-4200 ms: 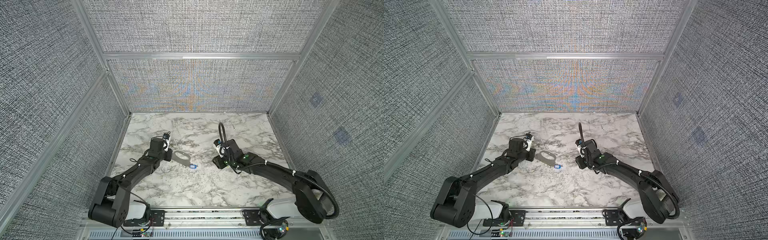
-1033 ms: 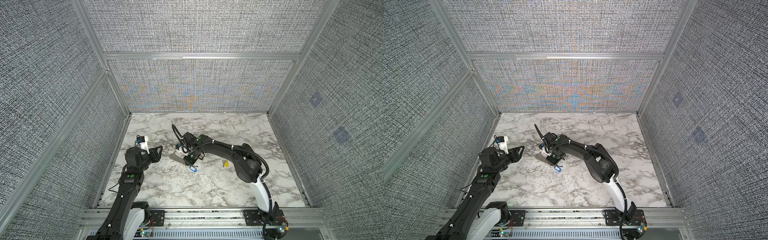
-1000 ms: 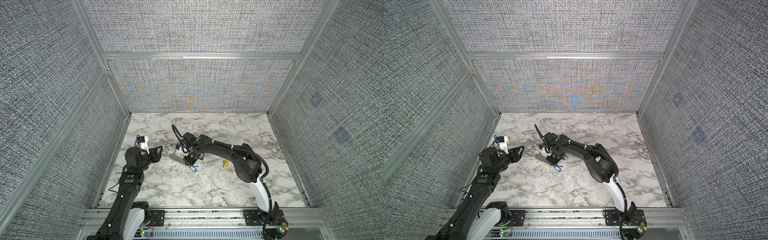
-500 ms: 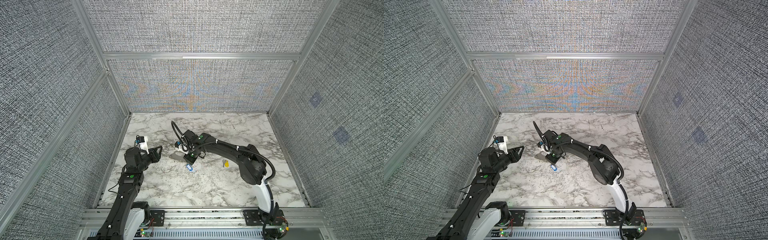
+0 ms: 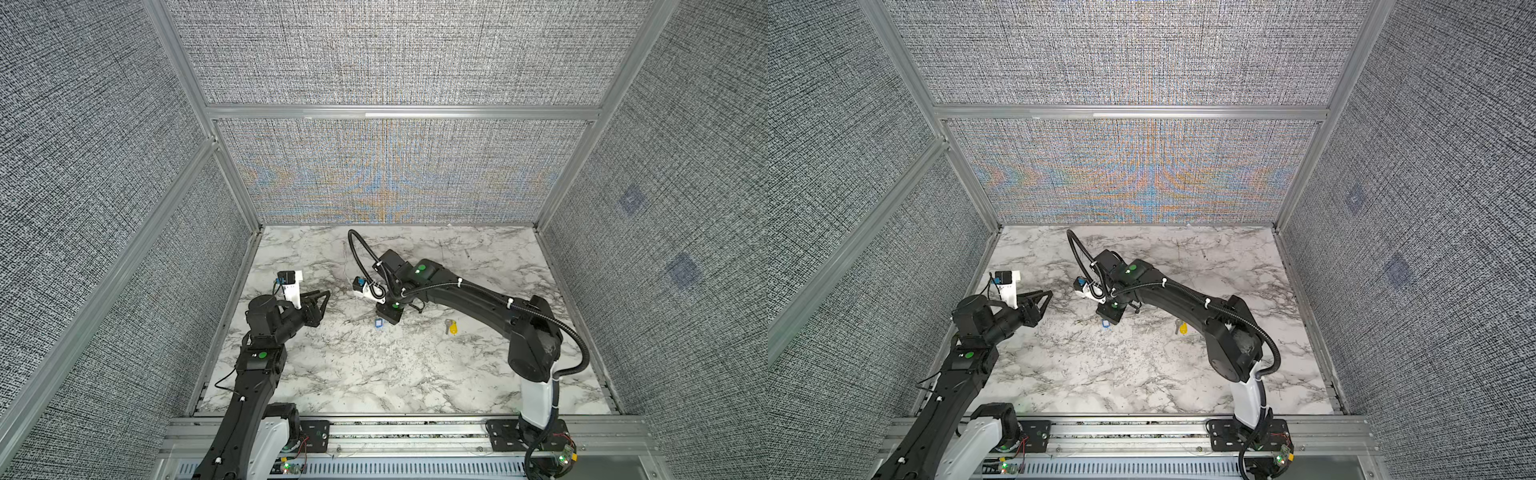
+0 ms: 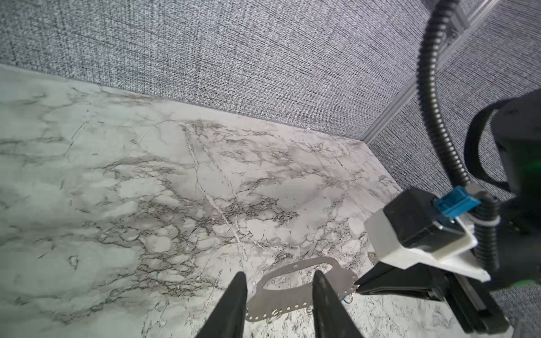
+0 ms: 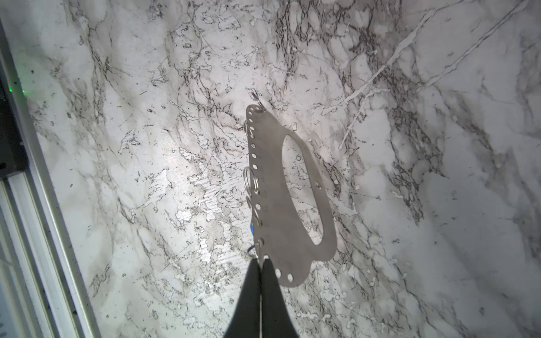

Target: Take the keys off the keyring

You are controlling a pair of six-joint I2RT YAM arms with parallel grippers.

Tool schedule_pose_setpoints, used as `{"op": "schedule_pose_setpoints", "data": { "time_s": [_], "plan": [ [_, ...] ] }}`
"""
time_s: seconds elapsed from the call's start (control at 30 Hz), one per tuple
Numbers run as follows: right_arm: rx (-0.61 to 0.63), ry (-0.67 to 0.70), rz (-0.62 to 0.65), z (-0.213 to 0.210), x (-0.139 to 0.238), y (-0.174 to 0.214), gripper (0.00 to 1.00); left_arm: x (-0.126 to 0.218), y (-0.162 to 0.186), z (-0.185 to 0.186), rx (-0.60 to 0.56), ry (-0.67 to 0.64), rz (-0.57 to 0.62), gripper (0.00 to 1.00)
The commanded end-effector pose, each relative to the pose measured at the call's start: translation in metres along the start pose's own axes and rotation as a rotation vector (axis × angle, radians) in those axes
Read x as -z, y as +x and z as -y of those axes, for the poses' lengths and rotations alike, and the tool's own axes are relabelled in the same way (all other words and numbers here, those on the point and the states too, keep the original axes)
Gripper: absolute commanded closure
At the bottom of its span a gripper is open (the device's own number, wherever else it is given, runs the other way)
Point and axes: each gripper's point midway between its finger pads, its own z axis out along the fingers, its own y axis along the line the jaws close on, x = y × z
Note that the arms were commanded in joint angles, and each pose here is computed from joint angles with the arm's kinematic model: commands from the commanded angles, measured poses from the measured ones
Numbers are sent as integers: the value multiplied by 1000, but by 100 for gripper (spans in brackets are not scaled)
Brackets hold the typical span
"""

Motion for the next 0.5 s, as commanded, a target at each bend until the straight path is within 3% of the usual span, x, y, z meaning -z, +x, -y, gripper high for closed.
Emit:
{"op": "schedule_pose_setpoints", "data": {
  "time_s": [0.0,0.13,0.33,0.47],
  "plan": [
    [91,-2,48,-1,14,-10,100,3,-10,21,-132,96,20,61],
    [203,-4,96,-4,34,-18,100,4,-8,40,-255,185,-8,62],
    [324,-49,203,-19,71,-31,100,5,-13,48,-413,193,-40,65],
    [377,-36,244,-23,89,-33,100,8,-8,71,-499,298,-41,68]
  ]
}}
